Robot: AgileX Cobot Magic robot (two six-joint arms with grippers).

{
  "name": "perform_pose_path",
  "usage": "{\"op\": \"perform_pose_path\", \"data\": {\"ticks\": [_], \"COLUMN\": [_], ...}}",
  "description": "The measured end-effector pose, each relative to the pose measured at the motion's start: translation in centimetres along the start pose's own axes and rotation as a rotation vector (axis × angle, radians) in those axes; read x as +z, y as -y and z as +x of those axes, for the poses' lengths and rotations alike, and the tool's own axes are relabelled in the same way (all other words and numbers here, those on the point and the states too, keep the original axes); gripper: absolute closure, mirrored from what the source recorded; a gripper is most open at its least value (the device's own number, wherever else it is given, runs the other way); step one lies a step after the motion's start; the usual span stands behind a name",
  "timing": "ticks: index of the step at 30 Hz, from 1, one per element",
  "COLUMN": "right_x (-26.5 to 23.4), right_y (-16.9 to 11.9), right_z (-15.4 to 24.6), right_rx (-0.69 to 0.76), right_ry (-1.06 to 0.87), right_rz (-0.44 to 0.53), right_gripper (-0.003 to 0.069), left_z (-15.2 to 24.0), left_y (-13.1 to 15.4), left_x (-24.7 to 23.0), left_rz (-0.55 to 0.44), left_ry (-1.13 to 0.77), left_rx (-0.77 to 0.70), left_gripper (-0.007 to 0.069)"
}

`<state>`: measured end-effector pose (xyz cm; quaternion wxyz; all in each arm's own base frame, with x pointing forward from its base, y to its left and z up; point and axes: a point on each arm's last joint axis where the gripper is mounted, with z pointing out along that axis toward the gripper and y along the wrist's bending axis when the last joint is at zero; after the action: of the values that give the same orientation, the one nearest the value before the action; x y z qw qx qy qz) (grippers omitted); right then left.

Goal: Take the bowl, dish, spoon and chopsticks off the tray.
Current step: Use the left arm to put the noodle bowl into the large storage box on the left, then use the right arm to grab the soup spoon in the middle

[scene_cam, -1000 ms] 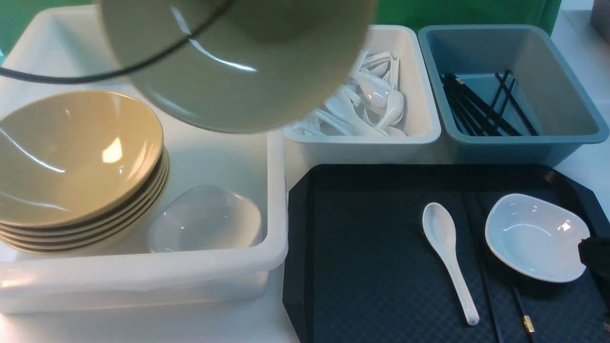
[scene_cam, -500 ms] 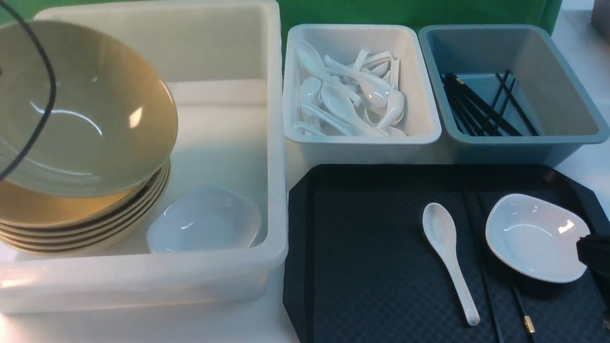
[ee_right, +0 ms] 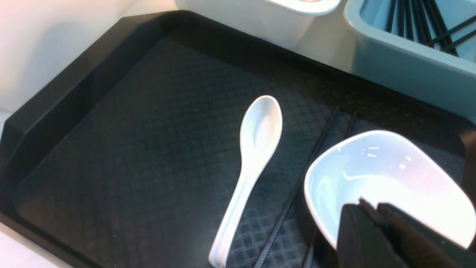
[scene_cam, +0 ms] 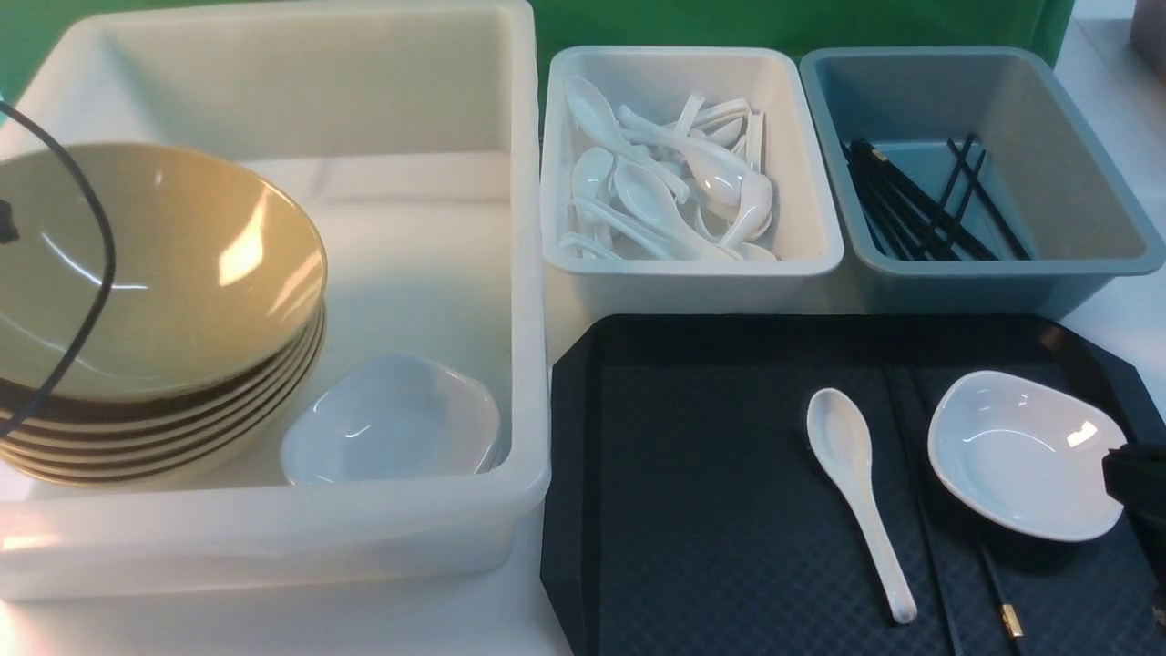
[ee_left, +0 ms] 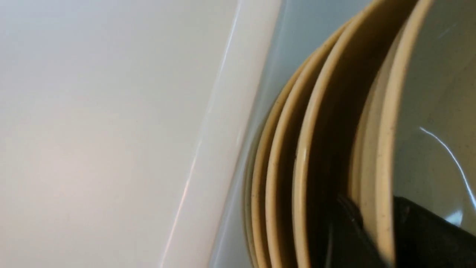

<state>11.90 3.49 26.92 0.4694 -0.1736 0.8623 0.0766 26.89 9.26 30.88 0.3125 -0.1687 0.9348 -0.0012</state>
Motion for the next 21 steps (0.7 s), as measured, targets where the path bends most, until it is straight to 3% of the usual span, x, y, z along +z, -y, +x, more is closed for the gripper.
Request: {"op": "perform_pose_path", "data": {"ticks": [4,7,11,15,21], "right_x": [0.1,0.3,0.7,0.9,2.6], "right_y": [0.0,0.0,0.1,0.1,0.1], "right_z": [0.1,0.5,1.0,1.0,1.5], "right_rx": [0.002,0.006,0.088,0.144,0.172], "right_ry": [-0.002,-0.011,-0.017,-0.020,-0.157], "right_rz": [0.000,0.000,0.008,0.012,-0.019], "right_gripper": [0.0566,0.0564,0.0559,0.0534,0.0426], "left_z": [0.3,0.1,-0.5,0.3,4.4], "left_y": [0.3,0.6,1.2,2.7,6.8], "left_x": [-2.4,-4.4,-9.0,-14.2,-19.4], "left_rz": [0.006,0.010,0.023,0.098,0.355], "left_ry": [0.030,0.078,0.205,0.343,0.516], "left_rx": [0.008,0.015,0.028,0.041,0.275], "left_gripper": [0.0305,0.0232,0.0194,0.0211,0.0389]}}
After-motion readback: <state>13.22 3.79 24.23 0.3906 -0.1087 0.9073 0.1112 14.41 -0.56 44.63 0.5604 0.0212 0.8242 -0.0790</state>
